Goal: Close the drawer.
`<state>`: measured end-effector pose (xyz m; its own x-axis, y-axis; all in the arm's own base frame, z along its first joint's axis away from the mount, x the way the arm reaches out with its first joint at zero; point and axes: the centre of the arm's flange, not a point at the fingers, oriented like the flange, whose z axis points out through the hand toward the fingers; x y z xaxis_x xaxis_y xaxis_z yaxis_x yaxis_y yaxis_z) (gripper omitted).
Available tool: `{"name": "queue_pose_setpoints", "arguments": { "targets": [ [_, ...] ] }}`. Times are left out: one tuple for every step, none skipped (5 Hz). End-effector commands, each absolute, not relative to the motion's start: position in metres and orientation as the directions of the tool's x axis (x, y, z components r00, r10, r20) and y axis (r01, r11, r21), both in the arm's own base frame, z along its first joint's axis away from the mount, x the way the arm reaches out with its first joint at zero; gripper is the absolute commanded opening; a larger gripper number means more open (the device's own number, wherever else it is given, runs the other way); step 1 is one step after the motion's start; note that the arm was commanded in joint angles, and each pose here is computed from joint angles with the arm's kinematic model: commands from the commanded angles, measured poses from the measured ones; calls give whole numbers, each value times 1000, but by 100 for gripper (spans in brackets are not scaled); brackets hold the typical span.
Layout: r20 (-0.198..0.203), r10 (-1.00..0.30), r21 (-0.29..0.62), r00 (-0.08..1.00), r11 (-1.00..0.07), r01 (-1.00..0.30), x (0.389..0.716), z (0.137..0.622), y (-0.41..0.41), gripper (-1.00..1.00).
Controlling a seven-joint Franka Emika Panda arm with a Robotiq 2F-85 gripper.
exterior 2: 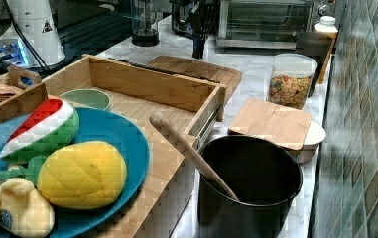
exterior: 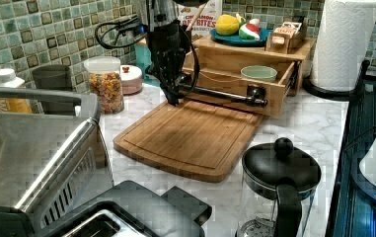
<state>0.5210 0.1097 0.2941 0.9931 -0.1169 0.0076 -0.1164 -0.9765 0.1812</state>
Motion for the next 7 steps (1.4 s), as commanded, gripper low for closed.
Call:
{"name": "queue_pose_setpoints", "arguments": {
  "targets": [
    [-9,-153,163,988,-975,-149,519,274,68,-100],
    [-23,-163,164,986,-974,-157,519,273,57,-100],
    [-52,-144,158,988,-978,-134,523,276,34,-100],
    [-40,-112,145,993,-984,-105,524,276,2,-100],
    [-60,-115,137,992,-985,-106,526,278,-25,-100],
    [-54,-117,139,992,-984,-108,524,281,-56,-100],
    [-61,-127,147,990,-982,-117,524,285,-95,-100]
  ]
}}
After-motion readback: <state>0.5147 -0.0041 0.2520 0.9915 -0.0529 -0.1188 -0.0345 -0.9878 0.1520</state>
